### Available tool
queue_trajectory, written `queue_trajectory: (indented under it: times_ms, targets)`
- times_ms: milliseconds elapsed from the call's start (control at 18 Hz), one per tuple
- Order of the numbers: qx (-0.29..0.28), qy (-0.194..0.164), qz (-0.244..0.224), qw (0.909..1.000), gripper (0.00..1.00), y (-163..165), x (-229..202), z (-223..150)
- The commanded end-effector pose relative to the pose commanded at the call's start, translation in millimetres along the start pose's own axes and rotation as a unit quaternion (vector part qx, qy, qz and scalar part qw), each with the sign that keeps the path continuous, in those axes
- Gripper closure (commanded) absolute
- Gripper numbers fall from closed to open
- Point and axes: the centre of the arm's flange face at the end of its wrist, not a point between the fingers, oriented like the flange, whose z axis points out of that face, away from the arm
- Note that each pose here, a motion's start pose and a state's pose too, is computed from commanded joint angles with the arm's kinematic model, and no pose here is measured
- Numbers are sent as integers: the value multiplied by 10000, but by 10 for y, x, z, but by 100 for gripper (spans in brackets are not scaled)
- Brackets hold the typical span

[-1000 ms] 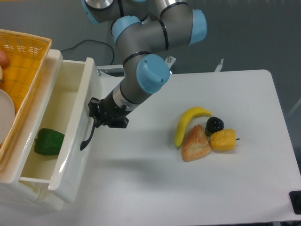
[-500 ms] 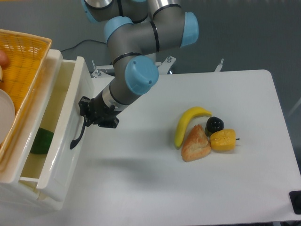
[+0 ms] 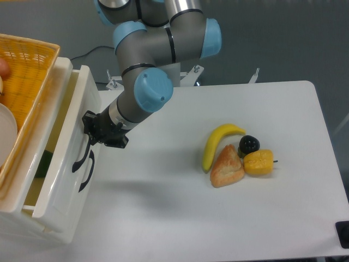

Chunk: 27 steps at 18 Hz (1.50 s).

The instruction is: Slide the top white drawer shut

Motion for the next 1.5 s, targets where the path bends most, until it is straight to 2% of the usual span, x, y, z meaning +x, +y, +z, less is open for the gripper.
queue_trajectory:
  times_ms: [1056, 1222, 1389, 1444, 1500]
  targets:
    - [-34, 54, 68, 10000, 87, -49, 129, 85]
    - [57, -18, -90, 9999, 70, 16, -66, -61]
    - [306, -158, -304, 9989, 44, 111, -372, -388]
    - [396, -244, -362, 9983, 29, 145, -503, -526]
    - [472, -364, -384, 9975, 0, 142, -609, -652]
